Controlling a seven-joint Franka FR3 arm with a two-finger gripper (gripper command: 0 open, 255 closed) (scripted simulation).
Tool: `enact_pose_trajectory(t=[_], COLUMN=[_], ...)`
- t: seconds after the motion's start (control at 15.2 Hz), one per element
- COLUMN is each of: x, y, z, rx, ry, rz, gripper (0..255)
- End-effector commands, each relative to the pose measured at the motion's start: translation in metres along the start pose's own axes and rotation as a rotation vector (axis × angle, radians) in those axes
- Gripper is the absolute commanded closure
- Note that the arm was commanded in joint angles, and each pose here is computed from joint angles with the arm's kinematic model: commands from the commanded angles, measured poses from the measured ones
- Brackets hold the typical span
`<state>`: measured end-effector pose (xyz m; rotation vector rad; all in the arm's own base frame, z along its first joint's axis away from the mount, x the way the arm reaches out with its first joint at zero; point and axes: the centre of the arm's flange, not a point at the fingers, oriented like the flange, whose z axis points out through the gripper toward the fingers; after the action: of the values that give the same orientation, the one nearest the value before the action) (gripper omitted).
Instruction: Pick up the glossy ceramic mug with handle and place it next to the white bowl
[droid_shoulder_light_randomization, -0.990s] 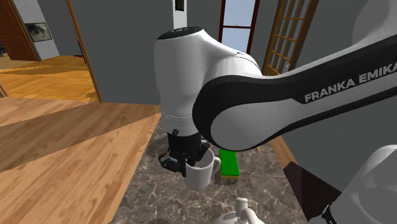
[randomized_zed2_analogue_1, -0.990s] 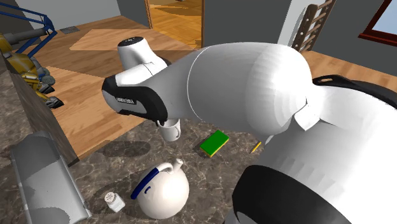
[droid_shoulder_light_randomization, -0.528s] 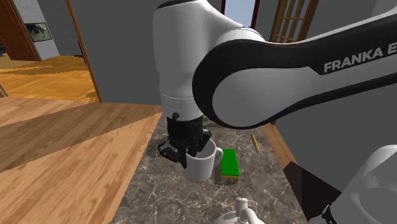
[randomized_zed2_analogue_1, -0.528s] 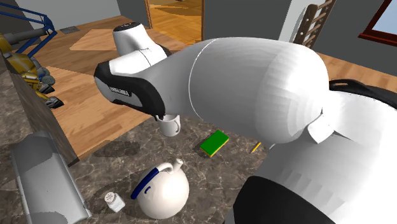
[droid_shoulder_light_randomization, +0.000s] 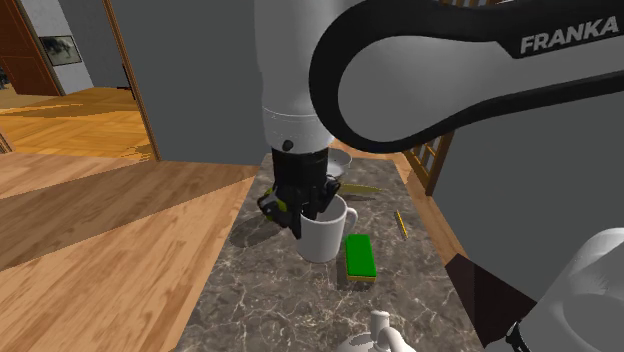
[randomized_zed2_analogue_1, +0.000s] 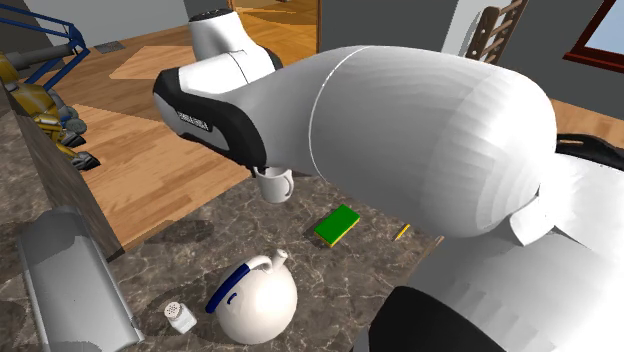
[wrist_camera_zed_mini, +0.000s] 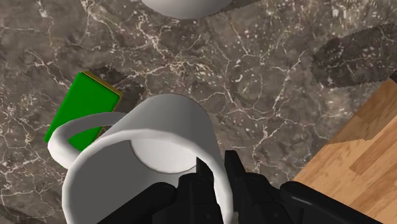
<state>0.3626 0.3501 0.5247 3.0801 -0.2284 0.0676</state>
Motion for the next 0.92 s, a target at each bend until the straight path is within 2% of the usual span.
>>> enact_pose_trajectory(t=[0.0, 0.86], x=[0.015, 0.112], y=[0.02, 0.161], z=[0.004, 0.014], rx=[0.0, 0.0], ry=[0.0, 0.0], rz=[-0.002, -0.002], gripper=[255, 255])
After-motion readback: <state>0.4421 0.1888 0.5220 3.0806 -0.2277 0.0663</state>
